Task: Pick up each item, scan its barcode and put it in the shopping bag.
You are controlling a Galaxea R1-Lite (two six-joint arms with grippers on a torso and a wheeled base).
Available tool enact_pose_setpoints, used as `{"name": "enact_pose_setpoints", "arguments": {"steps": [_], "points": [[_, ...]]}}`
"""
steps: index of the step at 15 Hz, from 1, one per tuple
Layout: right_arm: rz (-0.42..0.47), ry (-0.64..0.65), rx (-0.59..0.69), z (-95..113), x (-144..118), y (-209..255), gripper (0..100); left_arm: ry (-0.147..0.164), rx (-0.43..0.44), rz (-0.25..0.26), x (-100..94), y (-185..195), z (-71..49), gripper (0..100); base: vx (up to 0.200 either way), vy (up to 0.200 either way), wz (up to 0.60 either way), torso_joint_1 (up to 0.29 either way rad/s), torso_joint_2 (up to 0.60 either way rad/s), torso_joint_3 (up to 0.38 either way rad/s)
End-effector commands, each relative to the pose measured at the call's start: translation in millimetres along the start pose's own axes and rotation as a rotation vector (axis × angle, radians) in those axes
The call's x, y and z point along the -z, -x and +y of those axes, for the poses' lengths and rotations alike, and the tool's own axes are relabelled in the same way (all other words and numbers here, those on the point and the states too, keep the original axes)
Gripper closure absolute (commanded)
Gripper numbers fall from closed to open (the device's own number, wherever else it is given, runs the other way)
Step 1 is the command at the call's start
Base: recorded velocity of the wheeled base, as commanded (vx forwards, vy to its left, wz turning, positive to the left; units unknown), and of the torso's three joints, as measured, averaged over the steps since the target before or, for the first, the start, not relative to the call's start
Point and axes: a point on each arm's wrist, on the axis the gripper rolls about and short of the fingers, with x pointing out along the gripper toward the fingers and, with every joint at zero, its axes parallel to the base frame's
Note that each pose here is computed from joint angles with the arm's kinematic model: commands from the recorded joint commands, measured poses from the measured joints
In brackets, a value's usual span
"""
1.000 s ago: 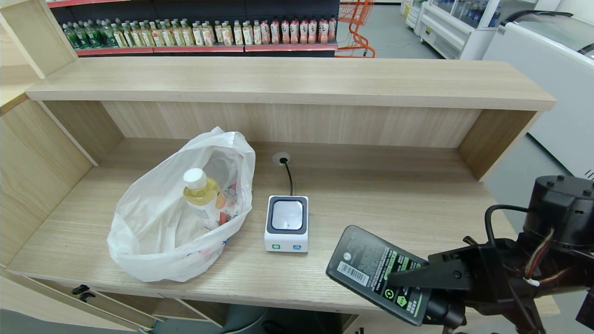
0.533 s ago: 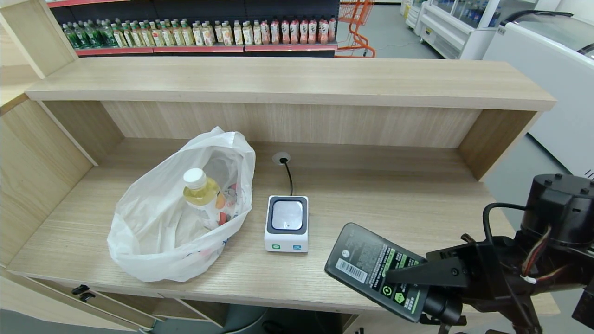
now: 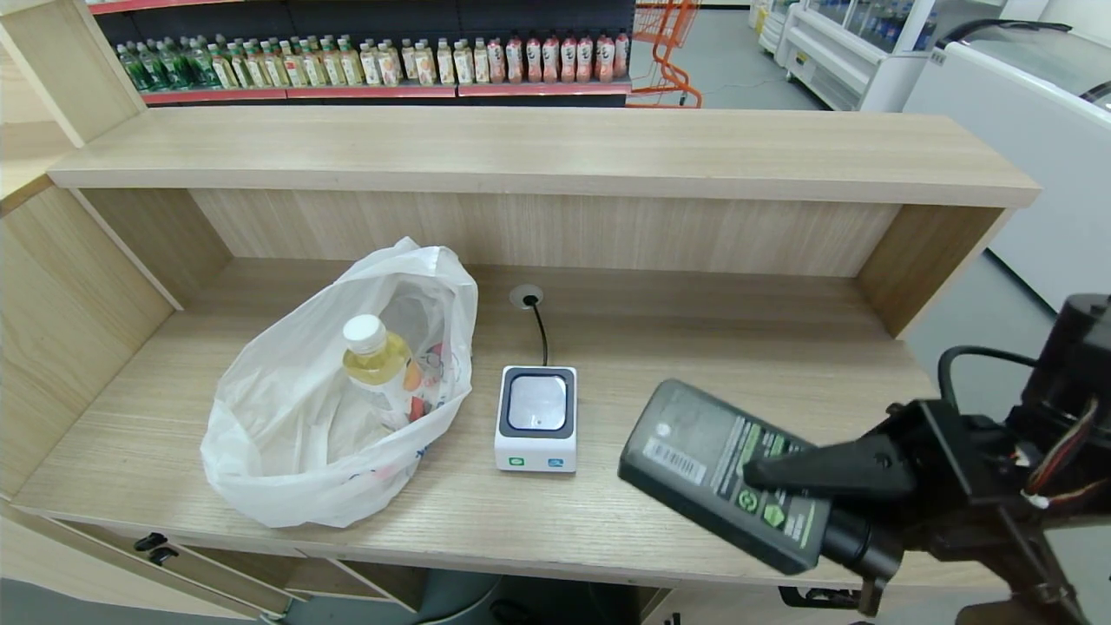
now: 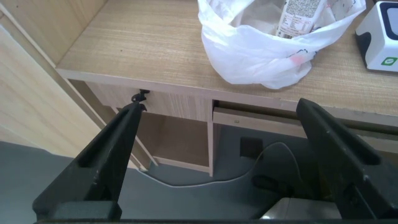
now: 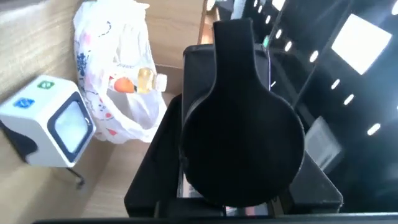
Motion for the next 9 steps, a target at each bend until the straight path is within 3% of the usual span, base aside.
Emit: {"name": "enact_pose_setpoints", "arguments": {"steps": [1, 3, 4, 6, 7, 8, 9], "points": [[0.294, -0.177, 0.025, -49, 24, 36, 100, 0.0, -0.001, 0.002, 0.0, 0, 0.0, 0, 0.0, 0.0, 0.0, 0.0, 0.0, 0.0], [0.608, -0.519, 0.099, -56, 18, 56, 100, 0.0, -0.001, 0.002, 0.0, 0, 0.0, 0, 0.0, 0.0, 0.0, 0.0, 0.0, 0.0], [0.635, -0.696, 0.142, -53, 8, 63, 100, 0.0, 0.0, 0.0, 0.0, 0, 0.0, 0, 0.0, 0.0, 0.0, 0.0, 0.0, 0.0], [0.71, -0.866, 0.197, -50, 6, 76, 100, 0.0, 0.0, 0.002, 0.0, 0, 0.0, 0, 0.0, 0.0, 0.0, 0.0, 0.0, 0.0], [0.753, -1.019, 0.256, -49, 8, 81, 100, 0.0, -0.001, 0.0, 0.0, 0, 0.0, 0, 0.0, 0.0, 0.0, 0.0, 0.0, 0.0], [0.935, -1.259, 0.39, -44, 10, 84, 100, 0.0, -0.001, 0.0, 0.0, 0, 0.0, 0, 0.0, 0.0, 0.0, 0.0, 0.0, 0.0], [1.016, -1.368, 0.458, -43, 14, 81, 100, 0.0, 0.0, 0.0, 0.0, 0, 0.0, 0, 0.0, 0.0, 0.0, 0.0, 0.0, 0.0]]}}
